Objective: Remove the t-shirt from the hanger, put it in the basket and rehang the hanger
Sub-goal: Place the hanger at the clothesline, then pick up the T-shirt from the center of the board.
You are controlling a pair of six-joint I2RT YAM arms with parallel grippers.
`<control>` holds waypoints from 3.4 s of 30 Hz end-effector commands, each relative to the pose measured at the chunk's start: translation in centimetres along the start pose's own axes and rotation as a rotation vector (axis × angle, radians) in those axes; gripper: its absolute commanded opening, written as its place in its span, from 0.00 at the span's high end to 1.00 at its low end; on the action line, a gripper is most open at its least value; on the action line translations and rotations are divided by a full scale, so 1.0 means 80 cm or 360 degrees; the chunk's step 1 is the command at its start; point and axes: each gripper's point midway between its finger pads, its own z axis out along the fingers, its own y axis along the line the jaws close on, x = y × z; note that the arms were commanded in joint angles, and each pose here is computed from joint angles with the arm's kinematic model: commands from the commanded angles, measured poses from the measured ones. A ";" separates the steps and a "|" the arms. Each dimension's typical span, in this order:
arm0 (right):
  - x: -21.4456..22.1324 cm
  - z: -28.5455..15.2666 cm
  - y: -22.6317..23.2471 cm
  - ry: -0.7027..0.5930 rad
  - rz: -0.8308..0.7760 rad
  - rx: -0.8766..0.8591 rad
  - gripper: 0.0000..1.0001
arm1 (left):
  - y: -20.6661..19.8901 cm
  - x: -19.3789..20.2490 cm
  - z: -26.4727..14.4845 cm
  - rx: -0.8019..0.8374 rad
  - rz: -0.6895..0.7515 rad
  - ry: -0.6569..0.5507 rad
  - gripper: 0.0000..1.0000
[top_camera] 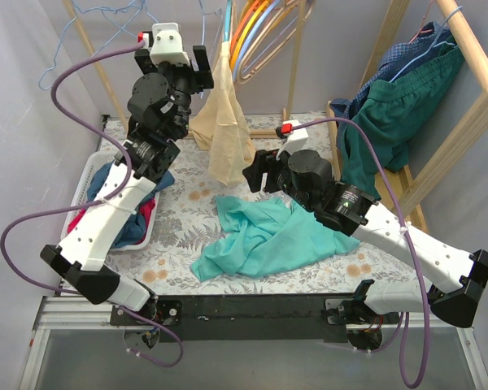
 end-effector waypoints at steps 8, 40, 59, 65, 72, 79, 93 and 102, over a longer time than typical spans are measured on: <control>-0.009 -0.006 -0.011 -0.0012 -0.0089 0.0061 0.04 | -0.042 -0.055 -0.021 0.0394 -0.0121 0.0098 0.02; 0.090 -0.023 -0.032 0.0198 -0.0045 -0.0034 0.11 | -0.071 0.040 0.048 0.0208 -0.0078 0.0215 0.40; 0.093 -0.027 -0.036 0.0199 -0.0029 -0.0017 0.13 | -0.066 0.001 0.047 0.0216 -0.0137 0.0054 1.00; 0.098 -0.024 -0.037 0.0217 -0.0034 -0.0011 0.13 | -0.063 -0.050 0.042 0.0243 -0.0172 -0.0122 1.00; 0.103 -0.020 -0.035 0.0241 -0.0039 -0.0014 0.14 | -0.052 -0.103 0.025 0.0212 -0.0169 -0.0327 1.00; 0.103 -0.016 -0.034 0.0249 -0.0038 -0.0010 0.14 | -0.042 -0.107 0.014 0.0172 -0.0144 -0.0365 1.00; 0.150 -0.012 -0.066 0.0497 -0.0319 0.0116 0.04 | -0.027 -0.105 0.008 0.0104 -0.0131 -0.0379 1.00; 0.289 -0.001 -0.105 0.0978 -0.0433 0.0182 0.02 | -0.017 -0.116 -0.009 0.0122 -0.0143 -0.0349 1.00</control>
